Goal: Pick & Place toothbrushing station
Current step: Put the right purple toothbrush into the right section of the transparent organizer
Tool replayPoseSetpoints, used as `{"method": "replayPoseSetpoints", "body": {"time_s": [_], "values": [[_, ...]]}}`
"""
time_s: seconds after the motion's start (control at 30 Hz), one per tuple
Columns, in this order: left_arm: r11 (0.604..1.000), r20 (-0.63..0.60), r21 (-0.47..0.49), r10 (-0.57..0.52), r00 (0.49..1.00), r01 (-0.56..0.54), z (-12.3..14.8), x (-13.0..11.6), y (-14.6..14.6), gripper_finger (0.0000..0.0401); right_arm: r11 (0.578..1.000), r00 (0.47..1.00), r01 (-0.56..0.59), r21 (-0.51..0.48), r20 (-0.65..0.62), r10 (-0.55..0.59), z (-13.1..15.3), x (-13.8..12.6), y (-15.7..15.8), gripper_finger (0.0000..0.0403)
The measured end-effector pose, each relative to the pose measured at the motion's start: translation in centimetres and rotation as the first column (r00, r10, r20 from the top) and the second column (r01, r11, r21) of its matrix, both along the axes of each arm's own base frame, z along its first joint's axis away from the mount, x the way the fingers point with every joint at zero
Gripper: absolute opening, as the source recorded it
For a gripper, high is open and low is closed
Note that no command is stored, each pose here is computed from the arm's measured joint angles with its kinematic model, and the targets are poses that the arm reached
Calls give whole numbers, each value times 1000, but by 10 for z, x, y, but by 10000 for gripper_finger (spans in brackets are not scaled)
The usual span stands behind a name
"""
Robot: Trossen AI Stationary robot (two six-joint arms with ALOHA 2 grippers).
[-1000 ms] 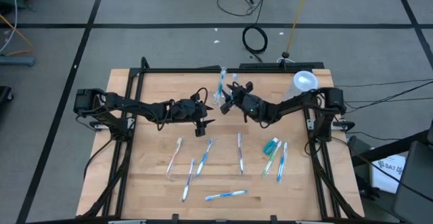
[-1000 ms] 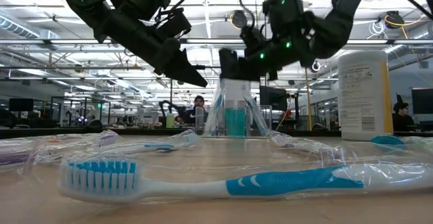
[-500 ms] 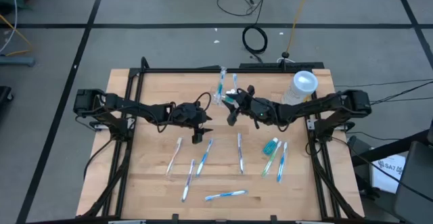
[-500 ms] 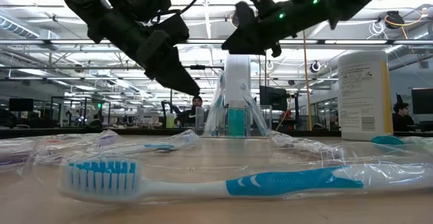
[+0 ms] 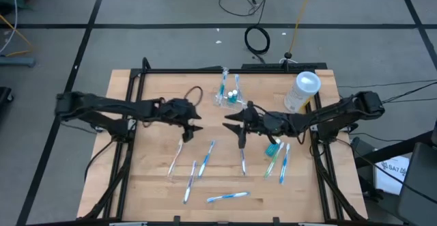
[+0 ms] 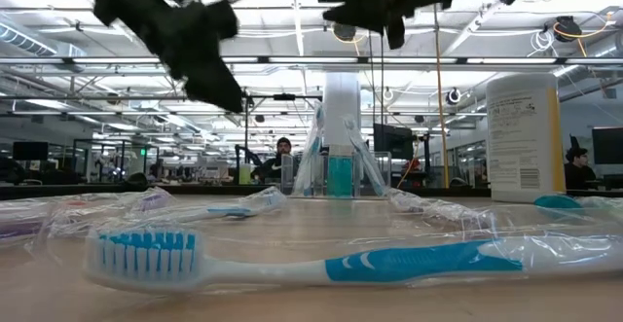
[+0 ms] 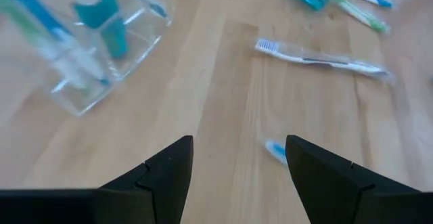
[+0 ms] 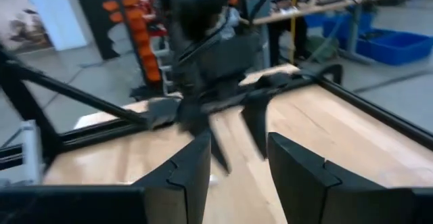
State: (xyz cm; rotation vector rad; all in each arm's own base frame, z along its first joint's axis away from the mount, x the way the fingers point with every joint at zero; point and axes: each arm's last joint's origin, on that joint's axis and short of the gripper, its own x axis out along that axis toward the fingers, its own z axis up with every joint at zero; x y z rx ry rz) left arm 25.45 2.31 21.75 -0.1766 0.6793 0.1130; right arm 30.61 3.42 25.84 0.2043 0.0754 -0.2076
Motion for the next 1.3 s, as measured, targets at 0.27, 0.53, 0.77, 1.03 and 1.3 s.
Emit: {"method": "replayPoseSetpoints", "body": {"time_s": [0.27,0.53,0.77,1.03,1.3], "values": [[999,135,40,13,991,-18,54,-59,1,239,999,999,37,-23,-20,-37,11,1,19,137],[999,126,38,14,992,-19,64,-90,-3,239,999,998,-32,-38,-64,29,11,20,45,137],[998,121,68,-4,993,-4,64,-91,-3,239,989,937,77,129,-347,-28,-25,19,42,137],[996,120,88,17,993,-27,64,-91,-2,239,965,811,208,160,-580,-79,-65,-7,39,163],[996,120,88,17,993,-28,64,-91,-2,239,886,749,393,247,-645,-152,-104,-32,26,219]]}}
